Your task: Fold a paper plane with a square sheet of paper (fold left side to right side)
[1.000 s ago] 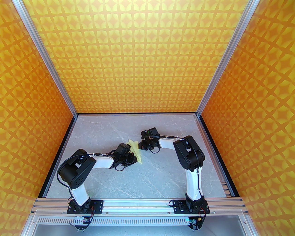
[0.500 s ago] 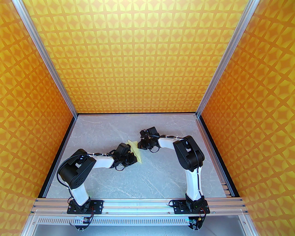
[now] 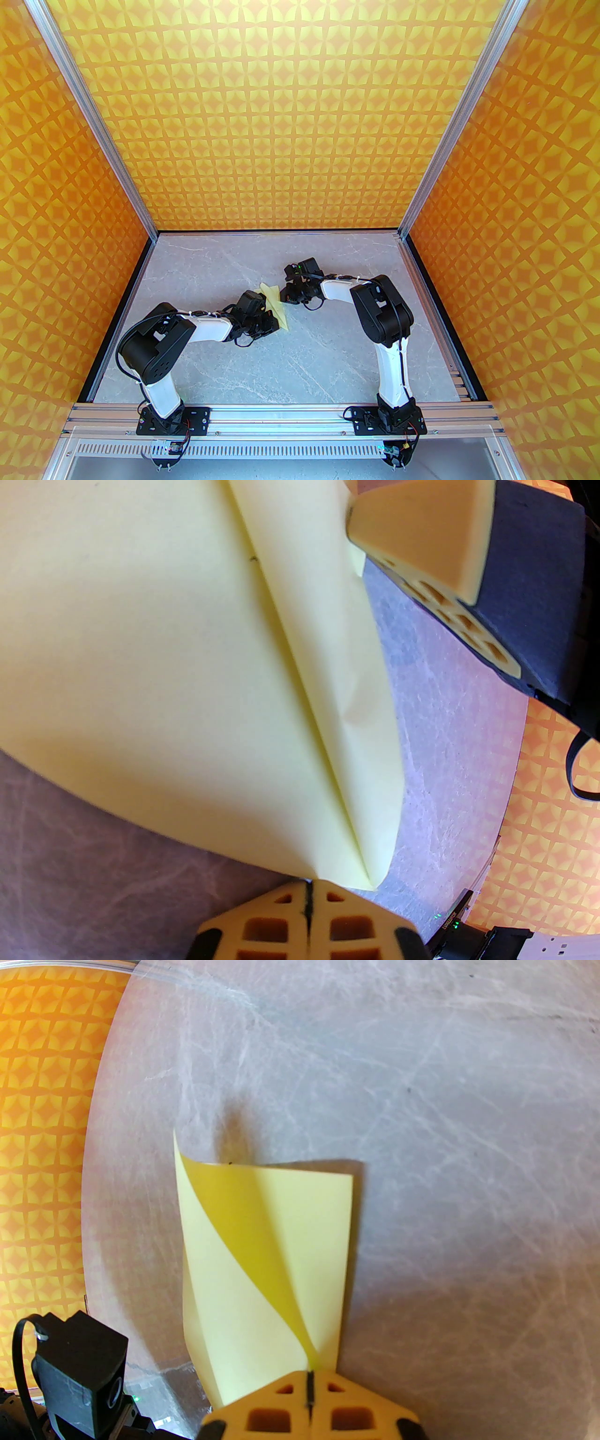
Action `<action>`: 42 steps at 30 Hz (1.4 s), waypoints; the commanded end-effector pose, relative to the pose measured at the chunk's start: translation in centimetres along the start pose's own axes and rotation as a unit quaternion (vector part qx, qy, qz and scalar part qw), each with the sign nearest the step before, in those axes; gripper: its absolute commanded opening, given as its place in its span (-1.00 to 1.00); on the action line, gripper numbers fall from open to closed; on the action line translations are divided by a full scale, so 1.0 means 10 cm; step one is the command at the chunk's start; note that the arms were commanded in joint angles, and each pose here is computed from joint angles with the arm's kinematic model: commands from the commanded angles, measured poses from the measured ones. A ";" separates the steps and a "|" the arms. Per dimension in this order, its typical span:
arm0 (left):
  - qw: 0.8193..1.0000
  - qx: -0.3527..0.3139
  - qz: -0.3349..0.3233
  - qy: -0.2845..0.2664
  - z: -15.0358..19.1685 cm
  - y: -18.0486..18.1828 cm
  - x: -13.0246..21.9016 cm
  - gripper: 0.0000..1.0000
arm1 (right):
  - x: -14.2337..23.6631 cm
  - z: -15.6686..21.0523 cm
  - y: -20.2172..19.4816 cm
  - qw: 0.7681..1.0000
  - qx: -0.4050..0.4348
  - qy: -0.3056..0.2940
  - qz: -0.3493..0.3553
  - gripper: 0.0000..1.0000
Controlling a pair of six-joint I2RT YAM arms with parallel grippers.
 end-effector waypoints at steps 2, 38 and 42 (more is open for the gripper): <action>0.999 0.005 -0.046 0.007 0.03 0.15 -0.02 -0.98 | -0.10 0.04 -0.12 1.000 -0.001 0.011 0.023 -1.00; 0.997 -0.060 0.057 -0.001 -0.04 -0.31 -0.20 -1.00 | -0.09 0.06 -0.11 1.000 -0.003 0.013 0.022 -1.00; 0.997 -0.057 0.055 0.001 -0.03 -0.29 -0.22 -1.00 | -0.09 0.07 -0.12 1.000 -0.003 0.013 0.022 -1.00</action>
Point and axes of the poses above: each hand's point on the last joint's axis, 136 mm out from that joint toward the fingers, its own x axis back along the fingers, its own y axis along the line the jaws close on, z = x × y, the point moved 8 cm from there along x, back along the fingers, and after that the axes turned 9 degrees about -x, right-handed, at the moved point
